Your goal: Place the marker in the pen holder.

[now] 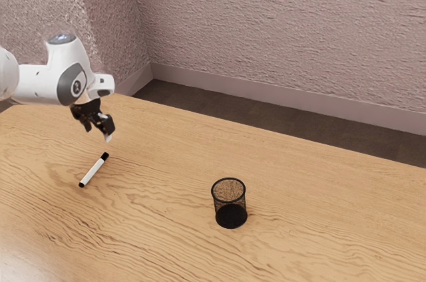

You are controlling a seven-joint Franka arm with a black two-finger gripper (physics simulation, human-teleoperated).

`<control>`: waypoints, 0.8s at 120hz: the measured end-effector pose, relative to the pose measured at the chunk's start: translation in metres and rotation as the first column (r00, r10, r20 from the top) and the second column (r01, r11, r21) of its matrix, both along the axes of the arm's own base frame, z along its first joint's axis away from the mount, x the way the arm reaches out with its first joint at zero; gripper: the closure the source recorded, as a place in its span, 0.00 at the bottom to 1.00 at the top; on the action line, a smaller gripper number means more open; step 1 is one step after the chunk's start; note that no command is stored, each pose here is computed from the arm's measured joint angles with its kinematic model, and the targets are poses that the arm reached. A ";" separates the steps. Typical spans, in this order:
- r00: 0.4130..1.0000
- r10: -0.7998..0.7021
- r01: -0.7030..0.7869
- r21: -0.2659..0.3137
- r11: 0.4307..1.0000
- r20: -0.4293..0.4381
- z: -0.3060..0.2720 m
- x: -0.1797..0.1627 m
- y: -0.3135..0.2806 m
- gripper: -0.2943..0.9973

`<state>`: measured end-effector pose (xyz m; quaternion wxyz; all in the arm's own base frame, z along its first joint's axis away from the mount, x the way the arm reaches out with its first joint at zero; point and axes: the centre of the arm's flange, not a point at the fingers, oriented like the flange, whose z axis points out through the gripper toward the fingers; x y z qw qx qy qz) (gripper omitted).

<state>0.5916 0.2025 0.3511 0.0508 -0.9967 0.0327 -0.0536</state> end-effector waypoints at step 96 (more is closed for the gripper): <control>0.973 0.208 -0.208 0.012 0.978 -0.103 -0.106 0.023 0.027 0.60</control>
